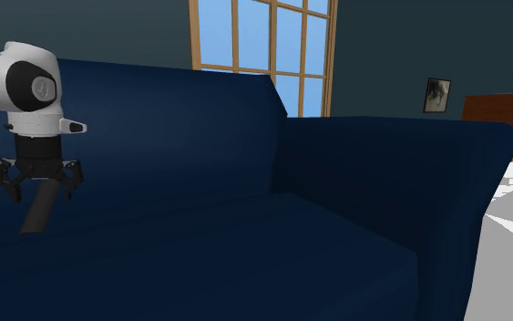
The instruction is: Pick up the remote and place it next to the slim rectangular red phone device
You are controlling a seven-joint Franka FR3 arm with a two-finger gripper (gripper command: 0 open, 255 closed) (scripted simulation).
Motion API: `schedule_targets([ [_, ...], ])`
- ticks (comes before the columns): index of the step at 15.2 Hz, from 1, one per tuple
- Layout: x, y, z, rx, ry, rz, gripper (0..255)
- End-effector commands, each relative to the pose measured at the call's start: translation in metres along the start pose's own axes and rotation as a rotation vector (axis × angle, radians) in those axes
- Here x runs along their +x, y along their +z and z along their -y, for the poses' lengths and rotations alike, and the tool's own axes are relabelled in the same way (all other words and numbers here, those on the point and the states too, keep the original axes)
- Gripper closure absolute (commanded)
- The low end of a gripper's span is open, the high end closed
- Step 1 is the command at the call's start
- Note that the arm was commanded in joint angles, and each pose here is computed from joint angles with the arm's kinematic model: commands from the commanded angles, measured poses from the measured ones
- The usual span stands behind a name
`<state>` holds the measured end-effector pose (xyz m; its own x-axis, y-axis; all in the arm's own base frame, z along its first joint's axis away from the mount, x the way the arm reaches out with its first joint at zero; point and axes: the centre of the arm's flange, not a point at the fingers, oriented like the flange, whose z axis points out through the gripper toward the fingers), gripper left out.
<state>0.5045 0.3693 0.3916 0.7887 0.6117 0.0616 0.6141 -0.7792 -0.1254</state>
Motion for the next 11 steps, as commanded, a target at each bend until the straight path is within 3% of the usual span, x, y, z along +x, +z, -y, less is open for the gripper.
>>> schedule_targets([
  [1, 0.000, -0.020, 0.000, 0.000, 0.000, 0.000, 0],
  [3, 0.000, -0.043, 0.000, 0.000, 0.000, 0.000, 0],
  [11, 0.000, -0.043, 0.000, 0.000, 0.000, 0.000, 0],
])
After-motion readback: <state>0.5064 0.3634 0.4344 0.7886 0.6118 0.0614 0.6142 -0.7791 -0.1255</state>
